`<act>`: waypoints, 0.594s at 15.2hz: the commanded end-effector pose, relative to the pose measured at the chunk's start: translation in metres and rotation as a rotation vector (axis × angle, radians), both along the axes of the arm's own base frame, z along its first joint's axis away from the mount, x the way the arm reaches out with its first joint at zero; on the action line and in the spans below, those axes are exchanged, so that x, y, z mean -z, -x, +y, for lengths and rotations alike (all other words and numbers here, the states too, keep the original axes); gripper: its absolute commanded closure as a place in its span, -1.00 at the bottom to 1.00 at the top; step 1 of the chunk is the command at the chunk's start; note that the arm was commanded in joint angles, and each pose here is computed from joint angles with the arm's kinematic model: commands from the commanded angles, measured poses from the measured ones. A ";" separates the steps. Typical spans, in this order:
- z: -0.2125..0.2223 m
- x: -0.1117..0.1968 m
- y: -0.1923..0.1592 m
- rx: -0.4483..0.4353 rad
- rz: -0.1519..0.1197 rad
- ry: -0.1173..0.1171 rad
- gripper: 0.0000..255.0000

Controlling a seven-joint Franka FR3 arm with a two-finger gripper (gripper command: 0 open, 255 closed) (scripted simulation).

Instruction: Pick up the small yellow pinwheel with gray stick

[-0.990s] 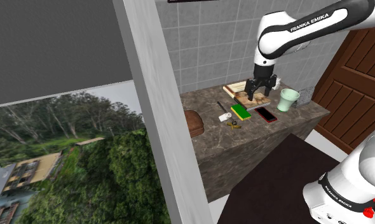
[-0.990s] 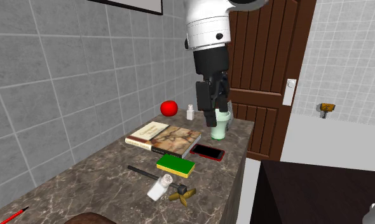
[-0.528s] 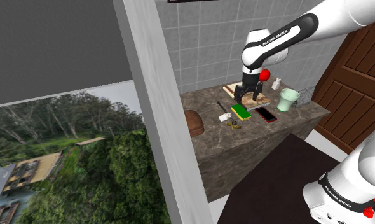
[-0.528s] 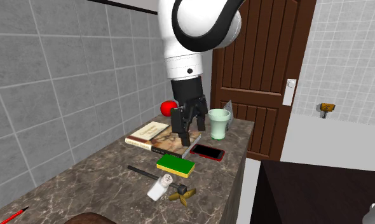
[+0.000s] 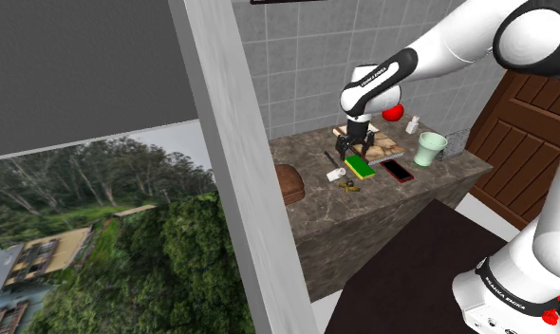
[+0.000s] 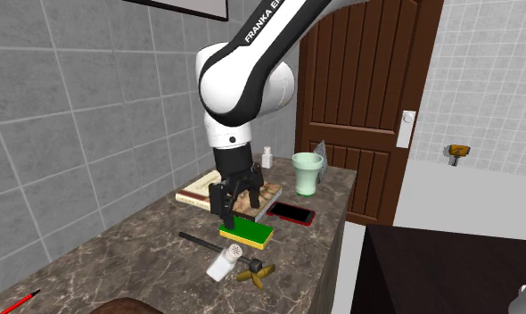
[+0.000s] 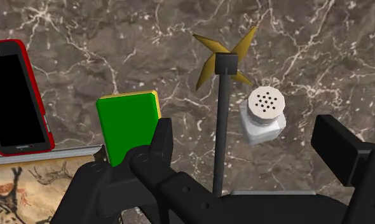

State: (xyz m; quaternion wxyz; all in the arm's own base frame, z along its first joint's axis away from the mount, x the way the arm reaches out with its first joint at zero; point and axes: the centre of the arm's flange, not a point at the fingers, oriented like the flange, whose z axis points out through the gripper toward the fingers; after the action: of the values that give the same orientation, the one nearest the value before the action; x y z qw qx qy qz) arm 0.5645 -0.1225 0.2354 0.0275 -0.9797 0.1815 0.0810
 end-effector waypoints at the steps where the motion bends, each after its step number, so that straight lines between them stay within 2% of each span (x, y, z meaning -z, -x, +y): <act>1: -0.010 0.020 -0.019 0.012 -0.003 -0.005 -1.00; 7: -0.030 0.078 -0.068 0.044 -0.009 -0.020 -1.00; 9: -0.032 0.089 -0.073 0.047 -0.009 -0.021 -1.00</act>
State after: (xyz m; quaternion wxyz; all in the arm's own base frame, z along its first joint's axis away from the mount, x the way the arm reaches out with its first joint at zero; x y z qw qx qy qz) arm 0.6354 -0.1522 0.1525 0.0398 -0.9753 0.2025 0.0782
